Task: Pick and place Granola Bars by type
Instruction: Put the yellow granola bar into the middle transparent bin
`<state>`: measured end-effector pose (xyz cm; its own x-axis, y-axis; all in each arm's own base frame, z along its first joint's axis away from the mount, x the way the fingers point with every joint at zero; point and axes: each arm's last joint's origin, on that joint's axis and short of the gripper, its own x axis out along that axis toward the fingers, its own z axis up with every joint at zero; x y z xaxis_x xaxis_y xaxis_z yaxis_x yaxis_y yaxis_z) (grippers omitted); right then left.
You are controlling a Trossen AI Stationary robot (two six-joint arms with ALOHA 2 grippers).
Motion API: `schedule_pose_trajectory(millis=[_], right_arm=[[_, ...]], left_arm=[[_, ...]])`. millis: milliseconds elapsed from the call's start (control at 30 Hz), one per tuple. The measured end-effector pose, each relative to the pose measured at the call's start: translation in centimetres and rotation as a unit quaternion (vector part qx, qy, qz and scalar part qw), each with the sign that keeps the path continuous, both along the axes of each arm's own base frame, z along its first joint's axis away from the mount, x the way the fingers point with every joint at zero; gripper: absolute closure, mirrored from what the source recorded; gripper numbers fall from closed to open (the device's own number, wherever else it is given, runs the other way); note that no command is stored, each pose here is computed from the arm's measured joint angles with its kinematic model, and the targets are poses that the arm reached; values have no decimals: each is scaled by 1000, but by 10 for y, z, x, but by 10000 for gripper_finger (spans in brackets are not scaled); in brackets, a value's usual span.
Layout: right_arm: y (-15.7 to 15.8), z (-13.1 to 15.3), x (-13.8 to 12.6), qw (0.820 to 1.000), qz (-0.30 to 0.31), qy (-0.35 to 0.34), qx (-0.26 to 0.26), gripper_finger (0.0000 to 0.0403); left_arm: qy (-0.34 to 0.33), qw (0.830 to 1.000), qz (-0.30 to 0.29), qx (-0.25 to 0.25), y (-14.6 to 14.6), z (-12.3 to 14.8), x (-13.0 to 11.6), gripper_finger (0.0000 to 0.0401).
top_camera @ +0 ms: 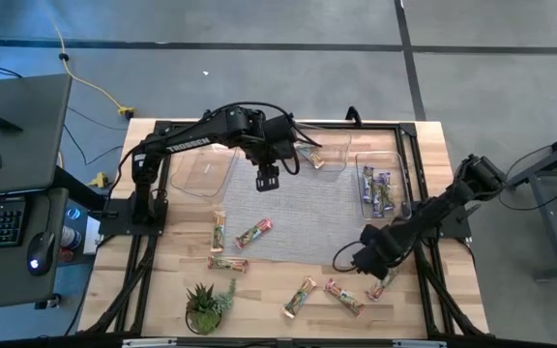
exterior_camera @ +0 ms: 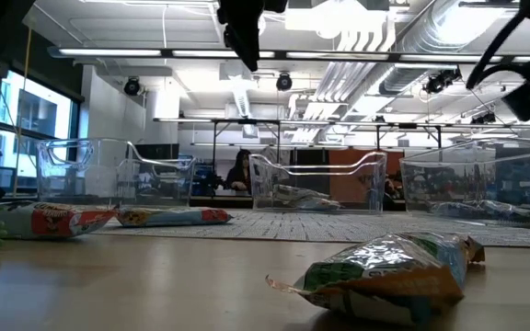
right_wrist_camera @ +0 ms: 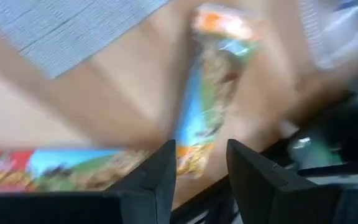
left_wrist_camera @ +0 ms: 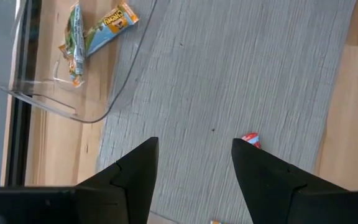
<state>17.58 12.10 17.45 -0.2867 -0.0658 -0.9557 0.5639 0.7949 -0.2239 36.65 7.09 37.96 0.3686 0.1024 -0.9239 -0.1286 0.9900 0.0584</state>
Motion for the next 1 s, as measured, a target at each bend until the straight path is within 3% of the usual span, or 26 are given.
schedule_pose_trajectory(millis=[167,533,667,867,1000], right_arm=[[-7,1,2,999,-42,1,-28,279],[-15,-10,4,1000,-14,11,15,279],[-21,-29,-3,996,-49,32,65,279],[-30,-45,-16,994,-73,55,55,279],[-27,-46,-12,994,-62,40,82,279]], left_arm=[[1,1000,1,-3,0,0,0,204],[7,1000,-3,-17,-2,-1,-1,204],[14,1000,-3,-19,-2,-1,-3,204],[19,1000,-3,-20,-2,-2,-4,204],[21,1000,-3,-21,-2,-2,-4,204]])
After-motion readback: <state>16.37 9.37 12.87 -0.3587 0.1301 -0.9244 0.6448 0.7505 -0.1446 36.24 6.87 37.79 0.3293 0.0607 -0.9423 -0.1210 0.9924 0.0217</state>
